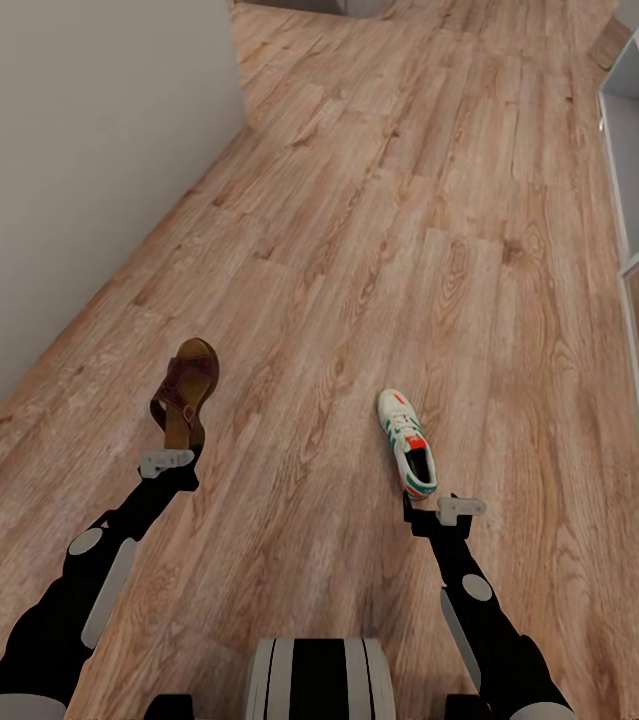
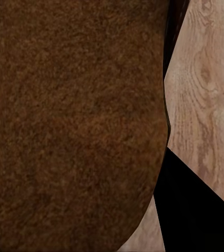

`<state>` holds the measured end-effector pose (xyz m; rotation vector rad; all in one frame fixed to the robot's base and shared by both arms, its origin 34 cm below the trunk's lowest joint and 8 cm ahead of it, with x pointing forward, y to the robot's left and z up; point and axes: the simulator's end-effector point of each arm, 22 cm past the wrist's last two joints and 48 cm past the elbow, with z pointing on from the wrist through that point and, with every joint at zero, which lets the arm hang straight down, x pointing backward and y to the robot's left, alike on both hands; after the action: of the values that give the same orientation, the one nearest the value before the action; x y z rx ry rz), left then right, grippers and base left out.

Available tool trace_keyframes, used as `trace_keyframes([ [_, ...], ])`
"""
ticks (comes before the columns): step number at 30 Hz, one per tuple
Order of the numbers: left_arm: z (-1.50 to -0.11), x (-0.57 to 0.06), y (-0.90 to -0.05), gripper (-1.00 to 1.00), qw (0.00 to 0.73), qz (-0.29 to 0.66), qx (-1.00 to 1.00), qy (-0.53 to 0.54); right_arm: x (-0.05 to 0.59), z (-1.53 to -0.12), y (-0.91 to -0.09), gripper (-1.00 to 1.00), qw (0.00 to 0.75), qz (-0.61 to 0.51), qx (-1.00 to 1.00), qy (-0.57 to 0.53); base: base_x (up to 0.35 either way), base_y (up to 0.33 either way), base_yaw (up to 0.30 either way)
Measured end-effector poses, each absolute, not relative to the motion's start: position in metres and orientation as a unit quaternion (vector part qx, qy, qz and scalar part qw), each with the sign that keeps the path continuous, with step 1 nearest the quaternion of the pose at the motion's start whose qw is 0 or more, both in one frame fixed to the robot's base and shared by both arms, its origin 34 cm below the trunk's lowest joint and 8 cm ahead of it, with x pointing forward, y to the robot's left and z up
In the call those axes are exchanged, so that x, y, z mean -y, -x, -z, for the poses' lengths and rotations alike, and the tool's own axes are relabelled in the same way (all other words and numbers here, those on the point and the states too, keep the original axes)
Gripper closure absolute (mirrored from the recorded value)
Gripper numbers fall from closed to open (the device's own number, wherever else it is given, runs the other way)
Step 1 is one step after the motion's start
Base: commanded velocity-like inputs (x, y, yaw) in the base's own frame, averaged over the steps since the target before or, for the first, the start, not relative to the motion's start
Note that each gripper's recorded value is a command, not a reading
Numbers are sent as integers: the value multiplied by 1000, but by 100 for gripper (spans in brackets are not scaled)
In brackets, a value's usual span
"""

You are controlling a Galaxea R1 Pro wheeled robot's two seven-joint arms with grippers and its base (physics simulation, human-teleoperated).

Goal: Pick up the two gym shoes and the two sandals from the corridor floor and place them onto the hallstand (shoe rack) in the corridor, making sure they are on the rack and not on the floor. Arrange them so the two gym shoes are next to each other and the two sandals are next to each other.

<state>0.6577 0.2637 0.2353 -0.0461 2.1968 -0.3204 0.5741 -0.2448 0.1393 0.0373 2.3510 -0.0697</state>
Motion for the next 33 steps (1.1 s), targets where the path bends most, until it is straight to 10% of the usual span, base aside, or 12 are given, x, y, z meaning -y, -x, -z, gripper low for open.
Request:
trace_keyframes([
  [33, -157, -263, -617, 100, 382, 128, -915, 27, 245, -73, -521, -100, 320, 28, -947, -12, 0, 0, 0],
])
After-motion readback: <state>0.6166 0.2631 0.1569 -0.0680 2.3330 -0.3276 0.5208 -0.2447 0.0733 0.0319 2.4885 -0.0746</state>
